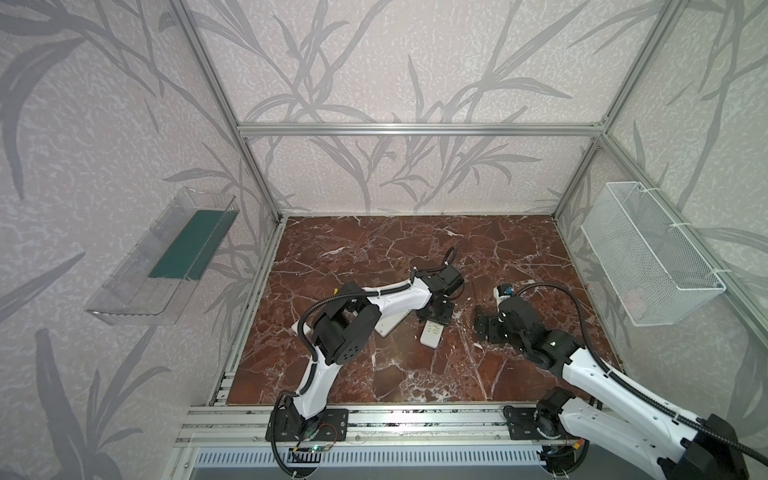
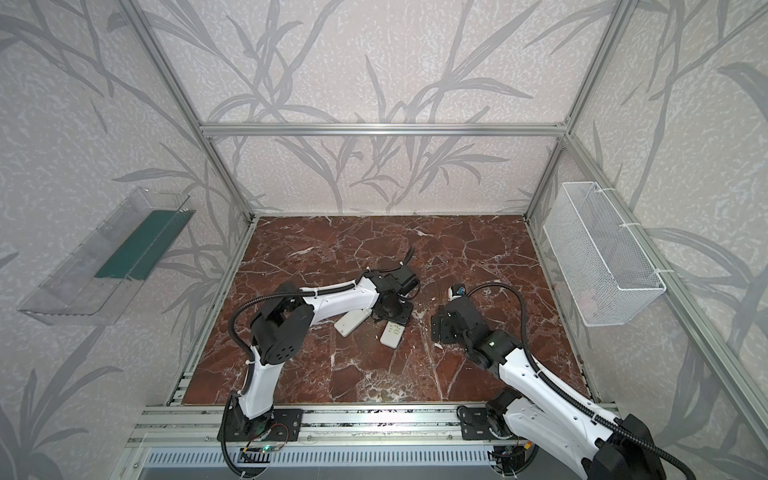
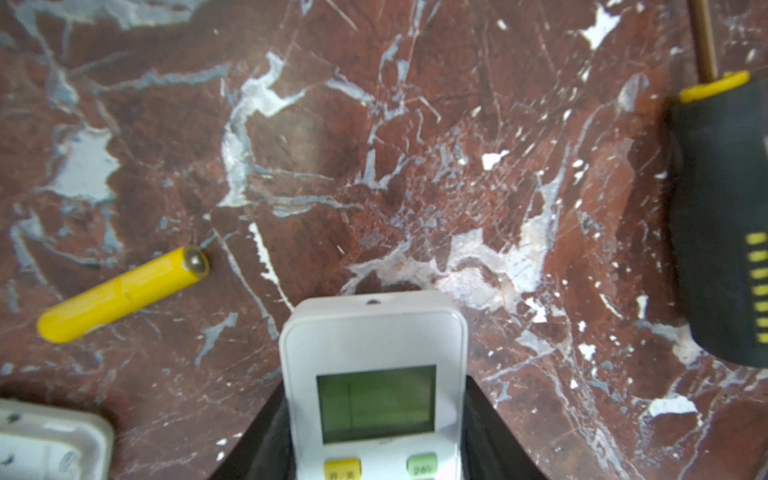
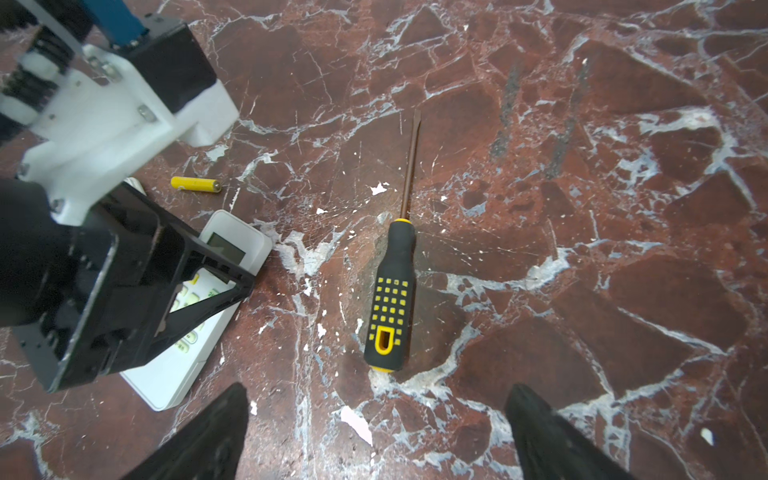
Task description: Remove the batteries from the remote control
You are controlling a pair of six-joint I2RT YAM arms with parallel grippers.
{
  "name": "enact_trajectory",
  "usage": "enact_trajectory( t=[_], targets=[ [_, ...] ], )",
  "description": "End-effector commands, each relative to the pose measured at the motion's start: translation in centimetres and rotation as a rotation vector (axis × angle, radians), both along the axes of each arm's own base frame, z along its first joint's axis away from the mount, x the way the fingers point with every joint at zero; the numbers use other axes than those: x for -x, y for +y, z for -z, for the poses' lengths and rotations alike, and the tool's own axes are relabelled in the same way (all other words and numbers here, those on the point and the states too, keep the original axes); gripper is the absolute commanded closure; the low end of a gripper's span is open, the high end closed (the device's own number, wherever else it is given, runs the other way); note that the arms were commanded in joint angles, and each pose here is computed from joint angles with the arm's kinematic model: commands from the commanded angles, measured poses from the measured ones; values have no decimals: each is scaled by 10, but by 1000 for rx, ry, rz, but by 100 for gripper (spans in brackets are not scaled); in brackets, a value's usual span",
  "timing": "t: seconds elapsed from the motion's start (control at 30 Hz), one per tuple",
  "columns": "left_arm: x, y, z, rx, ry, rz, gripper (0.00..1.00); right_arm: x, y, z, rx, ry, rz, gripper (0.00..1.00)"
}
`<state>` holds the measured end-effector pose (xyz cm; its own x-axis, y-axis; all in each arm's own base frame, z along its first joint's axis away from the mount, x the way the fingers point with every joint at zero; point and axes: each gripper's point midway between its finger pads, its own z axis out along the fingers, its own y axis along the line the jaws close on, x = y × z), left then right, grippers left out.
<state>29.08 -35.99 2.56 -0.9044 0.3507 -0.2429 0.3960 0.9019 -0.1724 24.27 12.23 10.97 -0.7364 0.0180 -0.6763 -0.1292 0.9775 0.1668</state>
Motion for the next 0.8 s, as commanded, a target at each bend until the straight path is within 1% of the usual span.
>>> enact_trajectory(
  t=[0.0,0.2,0.4,0.6,0.77],
  targets=[
    [1,-10,-22,81,-24,14,80,-1,12,-8,-57,-37,-60,4],
    [-5,-14,-55,182,-75,-1,81,3,34,-16,-149,-73,-163,5],
    [-18,-11,-86,326,-101,-56,82,7,51,-12,-219,-58,-235,8],
    [-29,-10,-111,413,-136,-114,84,3,70,-18,-324,-78,-272,12],
    [-34,-11,-120,462,-149,-146,84,-3,85,-25,-417,-93,-288,15]
  ],
)
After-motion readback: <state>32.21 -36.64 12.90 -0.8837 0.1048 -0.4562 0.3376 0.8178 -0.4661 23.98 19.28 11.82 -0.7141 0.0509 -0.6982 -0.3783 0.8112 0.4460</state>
